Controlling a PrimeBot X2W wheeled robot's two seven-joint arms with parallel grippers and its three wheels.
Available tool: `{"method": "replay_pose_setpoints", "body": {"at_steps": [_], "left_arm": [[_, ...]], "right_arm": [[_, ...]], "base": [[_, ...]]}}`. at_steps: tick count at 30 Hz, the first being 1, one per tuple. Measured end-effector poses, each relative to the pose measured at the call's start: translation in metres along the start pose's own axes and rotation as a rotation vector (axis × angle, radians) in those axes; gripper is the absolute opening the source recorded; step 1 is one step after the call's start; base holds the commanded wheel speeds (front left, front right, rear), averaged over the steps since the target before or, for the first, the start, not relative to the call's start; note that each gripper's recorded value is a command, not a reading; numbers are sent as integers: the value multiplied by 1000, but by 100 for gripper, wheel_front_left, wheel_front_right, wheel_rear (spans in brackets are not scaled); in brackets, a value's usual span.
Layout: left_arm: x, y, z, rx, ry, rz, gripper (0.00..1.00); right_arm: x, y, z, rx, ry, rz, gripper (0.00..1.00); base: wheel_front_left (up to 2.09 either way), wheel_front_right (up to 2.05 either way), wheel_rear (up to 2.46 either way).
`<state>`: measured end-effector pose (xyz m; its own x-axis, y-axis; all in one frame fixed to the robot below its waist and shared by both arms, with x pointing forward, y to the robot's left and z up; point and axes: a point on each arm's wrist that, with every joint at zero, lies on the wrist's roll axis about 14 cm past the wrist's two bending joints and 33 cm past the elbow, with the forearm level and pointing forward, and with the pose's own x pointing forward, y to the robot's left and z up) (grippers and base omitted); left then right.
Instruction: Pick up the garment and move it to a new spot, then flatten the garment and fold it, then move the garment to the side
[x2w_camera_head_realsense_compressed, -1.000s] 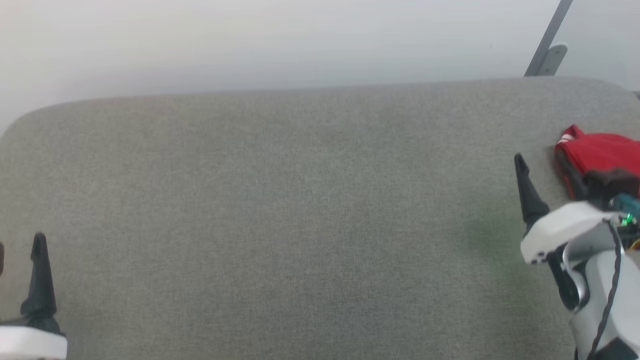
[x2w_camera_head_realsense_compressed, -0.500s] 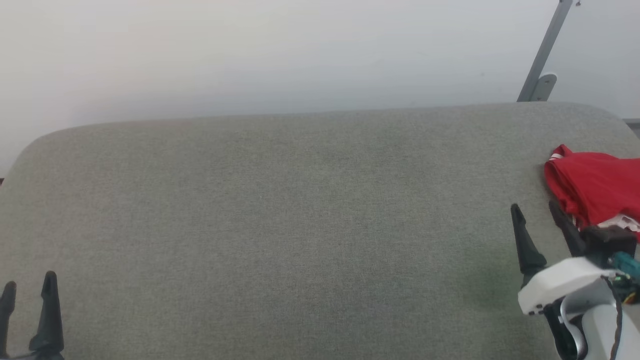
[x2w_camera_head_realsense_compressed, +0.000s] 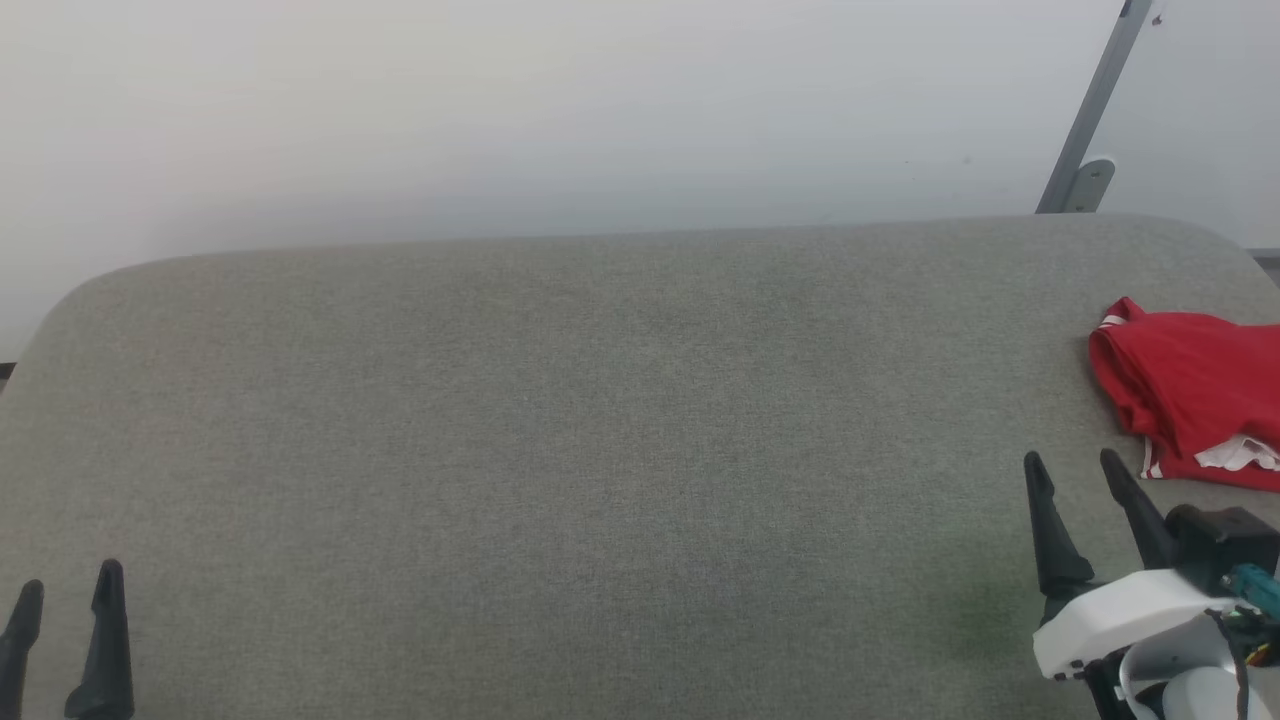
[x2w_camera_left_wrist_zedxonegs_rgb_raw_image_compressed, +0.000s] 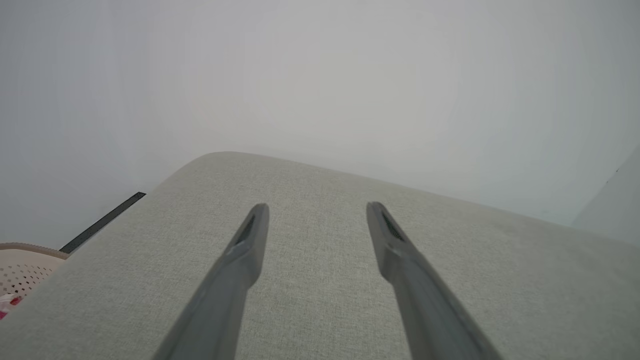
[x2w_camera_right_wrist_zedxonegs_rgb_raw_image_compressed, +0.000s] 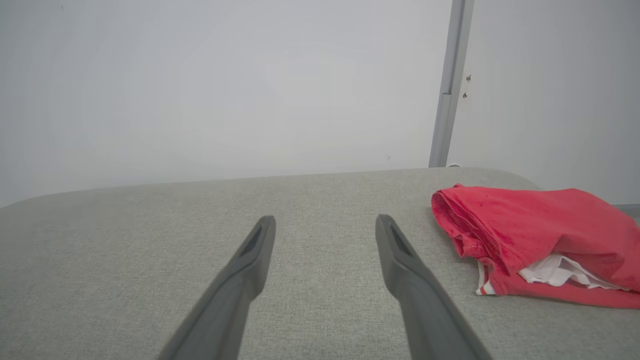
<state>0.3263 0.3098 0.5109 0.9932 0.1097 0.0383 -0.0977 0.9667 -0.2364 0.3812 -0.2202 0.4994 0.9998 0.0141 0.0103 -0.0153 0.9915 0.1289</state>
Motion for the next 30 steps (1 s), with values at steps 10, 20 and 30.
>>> {"method": "replay_pose_setpoints", "body": {"at_steps": [10,20,30], "left_arm": [[3,-6,-3,11,13,-22,0],[-5,-14,-35,-130,85,23,0],[0,-21,-40,-292,96,53,0]], "right_arm": [[-7,2,-1,10,8,-7,0],[-19,0,-30,124,99,-44,0],[-17,-1,-29,302,93,-75,0]], "base": [[0,0,0],[0,0,0],[0,0,0]]}}
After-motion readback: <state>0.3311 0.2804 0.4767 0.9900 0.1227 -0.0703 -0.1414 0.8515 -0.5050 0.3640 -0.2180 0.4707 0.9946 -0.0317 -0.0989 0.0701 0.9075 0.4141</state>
